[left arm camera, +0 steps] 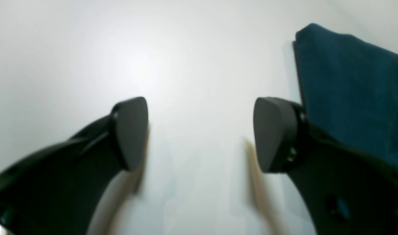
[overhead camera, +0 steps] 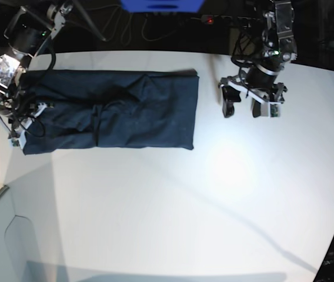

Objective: Layout the t-shirt on the table in an organized manner, then fold the t-shirt properly
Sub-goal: 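Adjust the strip end edge with the right gripper, squaring the rectangle, then grasp the strip end with the right gripper and fold it over the middle, then press the folded bundle with the right gripper and grasp its edge with the left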

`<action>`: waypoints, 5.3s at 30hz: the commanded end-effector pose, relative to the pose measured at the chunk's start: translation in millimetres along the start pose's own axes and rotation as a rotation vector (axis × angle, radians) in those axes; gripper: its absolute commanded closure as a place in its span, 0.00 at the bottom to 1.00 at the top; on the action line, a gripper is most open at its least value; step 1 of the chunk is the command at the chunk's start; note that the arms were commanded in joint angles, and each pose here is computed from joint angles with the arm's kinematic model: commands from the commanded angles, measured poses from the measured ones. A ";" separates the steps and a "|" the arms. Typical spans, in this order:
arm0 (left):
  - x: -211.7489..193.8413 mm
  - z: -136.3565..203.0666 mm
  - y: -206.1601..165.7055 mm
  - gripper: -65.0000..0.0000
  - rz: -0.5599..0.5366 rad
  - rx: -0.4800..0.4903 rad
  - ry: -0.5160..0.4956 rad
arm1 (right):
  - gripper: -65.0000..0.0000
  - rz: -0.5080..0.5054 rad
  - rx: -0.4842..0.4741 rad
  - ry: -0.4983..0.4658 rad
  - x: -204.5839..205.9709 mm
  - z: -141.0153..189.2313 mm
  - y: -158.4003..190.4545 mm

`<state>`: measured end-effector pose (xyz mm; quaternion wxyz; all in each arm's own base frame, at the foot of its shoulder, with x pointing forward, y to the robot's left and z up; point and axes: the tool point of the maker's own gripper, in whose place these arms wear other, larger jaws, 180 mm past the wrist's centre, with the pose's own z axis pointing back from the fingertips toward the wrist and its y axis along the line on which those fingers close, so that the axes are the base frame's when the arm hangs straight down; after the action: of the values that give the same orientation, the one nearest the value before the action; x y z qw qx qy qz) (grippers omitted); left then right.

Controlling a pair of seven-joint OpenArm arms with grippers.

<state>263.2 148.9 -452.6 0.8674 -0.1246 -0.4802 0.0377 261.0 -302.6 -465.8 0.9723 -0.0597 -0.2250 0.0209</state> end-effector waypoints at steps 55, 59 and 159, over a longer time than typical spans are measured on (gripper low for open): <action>8.9 -1.5 -2.9 0.25 0.008 -0.009 -0.036 | 1.00 0.745 0.505 -0.490 75.9 141.1 347.5; -11.3 2.5 -4.3 0.31 0.002 -0.010 0.081 | 1.00 0.748 0.499 -0.504 82.5 142.4 346.9; 52.5 28.1 89.5 1.00 0.215 0.225 -0.084 | 0.55 0.765 0.611 -0.373 4.8 131.7 363.3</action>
<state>262.1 246.3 -432.6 0.8593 -0.0756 -0.4672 0.1940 196.1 67.3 -403.0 0.8217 0.1452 -0.3194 0.4491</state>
